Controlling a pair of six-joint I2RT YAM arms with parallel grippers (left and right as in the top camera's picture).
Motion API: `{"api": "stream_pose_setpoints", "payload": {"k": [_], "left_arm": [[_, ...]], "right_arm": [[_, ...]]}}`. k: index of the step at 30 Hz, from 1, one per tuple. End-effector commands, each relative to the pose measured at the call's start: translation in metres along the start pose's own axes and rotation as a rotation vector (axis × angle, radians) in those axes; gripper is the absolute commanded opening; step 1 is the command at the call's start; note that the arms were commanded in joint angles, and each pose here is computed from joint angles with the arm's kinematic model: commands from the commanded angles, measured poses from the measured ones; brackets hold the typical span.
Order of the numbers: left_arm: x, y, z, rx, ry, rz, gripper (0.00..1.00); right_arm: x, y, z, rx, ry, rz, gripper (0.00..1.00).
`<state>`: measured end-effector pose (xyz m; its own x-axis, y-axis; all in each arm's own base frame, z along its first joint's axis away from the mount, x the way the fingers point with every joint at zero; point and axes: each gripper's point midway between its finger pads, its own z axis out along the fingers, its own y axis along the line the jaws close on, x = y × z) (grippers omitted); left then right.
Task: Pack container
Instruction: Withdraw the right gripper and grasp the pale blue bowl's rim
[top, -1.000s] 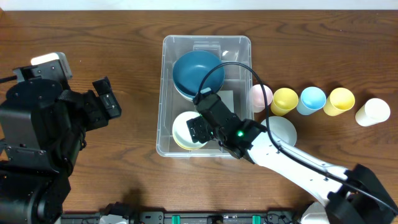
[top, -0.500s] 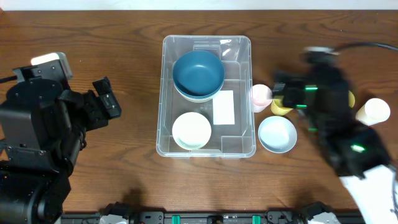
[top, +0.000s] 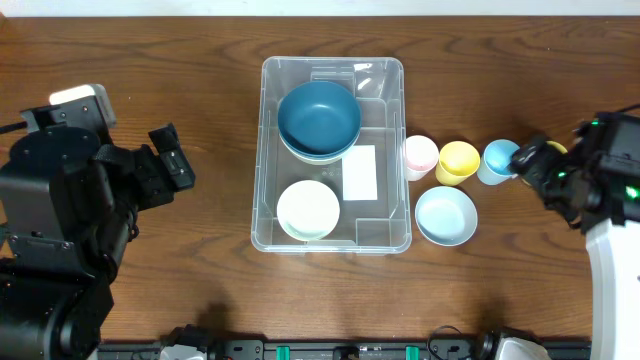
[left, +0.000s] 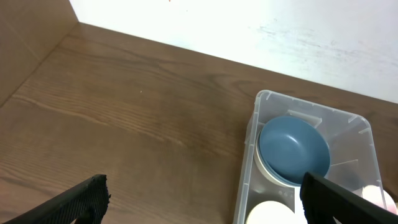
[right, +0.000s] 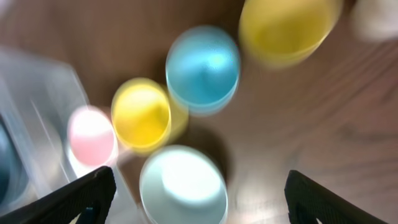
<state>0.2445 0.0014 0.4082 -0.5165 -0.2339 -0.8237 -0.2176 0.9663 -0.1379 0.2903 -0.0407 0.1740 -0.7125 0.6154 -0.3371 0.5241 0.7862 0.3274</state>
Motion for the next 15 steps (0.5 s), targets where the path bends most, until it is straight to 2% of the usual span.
{"api": "stream_pose_setpoints", "payload": {"k": [1,9,15], "left_arm": [[0.000,0.003,0.001,-0.015,-0.003,0.000,0.98],[0.000,0.003,0.001,-0.015,-0.003,0.000,0.98],[0.000,0.003,0.001,-0.015,-0.002,0.001,0.98]], "right_arm": [[0.033,0.017,0.013,-0.087,0.154,-0.146,0.88],[0.077,-0.013,0.046,0.058,0.271,-0.174,0.92],[0.101,-0.037,0.086,0.090,0.261,-0.098,0.86]]}}
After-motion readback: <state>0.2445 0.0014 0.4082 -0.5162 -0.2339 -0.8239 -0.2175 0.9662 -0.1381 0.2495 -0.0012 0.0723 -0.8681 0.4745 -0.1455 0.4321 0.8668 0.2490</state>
